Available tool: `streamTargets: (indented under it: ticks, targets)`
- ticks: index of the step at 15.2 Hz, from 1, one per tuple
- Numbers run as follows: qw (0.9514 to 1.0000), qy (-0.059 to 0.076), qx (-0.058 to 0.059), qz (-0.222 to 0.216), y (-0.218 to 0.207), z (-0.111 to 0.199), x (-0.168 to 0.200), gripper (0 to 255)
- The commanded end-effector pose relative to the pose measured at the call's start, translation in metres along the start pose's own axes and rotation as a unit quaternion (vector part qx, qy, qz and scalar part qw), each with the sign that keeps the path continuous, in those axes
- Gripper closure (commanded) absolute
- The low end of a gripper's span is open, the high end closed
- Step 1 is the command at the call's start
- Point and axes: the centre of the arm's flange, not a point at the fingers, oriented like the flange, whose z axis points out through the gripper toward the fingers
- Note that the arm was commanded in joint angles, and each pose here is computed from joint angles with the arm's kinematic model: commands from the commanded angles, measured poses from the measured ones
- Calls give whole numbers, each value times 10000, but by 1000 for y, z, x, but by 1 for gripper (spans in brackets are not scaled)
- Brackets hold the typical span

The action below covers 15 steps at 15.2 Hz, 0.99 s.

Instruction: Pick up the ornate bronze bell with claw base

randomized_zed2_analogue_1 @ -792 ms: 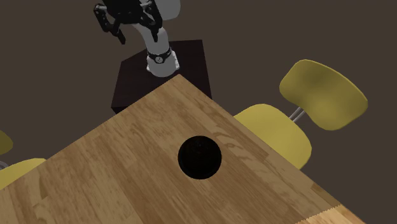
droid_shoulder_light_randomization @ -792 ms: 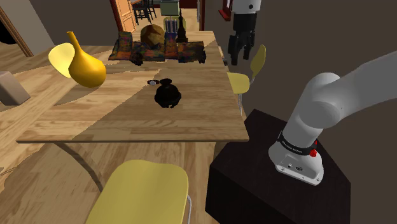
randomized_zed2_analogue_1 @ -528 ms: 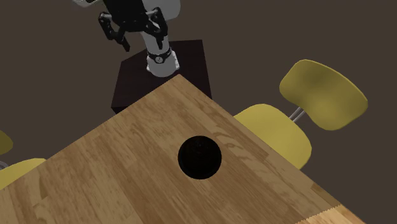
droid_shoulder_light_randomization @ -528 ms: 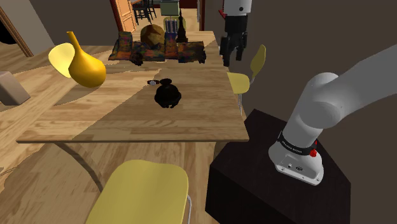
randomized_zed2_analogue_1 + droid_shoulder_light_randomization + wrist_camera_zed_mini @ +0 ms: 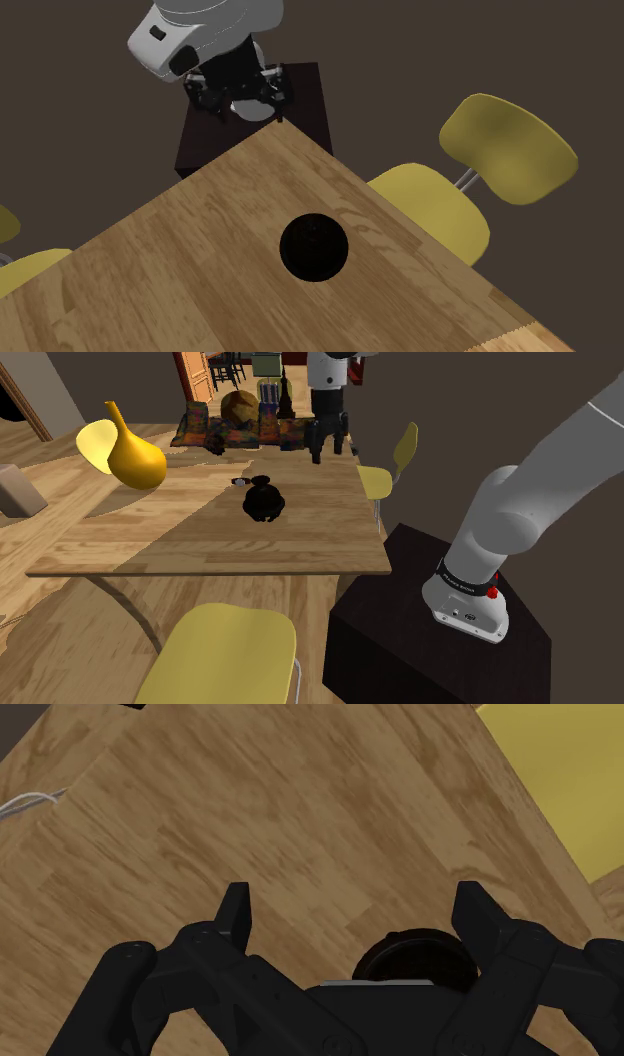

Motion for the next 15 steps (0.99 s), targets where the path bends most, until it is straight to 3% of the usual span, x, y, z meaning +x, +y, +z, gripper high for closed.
streamTargets:
  ticks: [1, 15]
  targets:
    - [10000, -1, 3, -11, -11, 5, 27, 0]
    - [9999, -33, 16, -94, -96, 42, 188, 0]
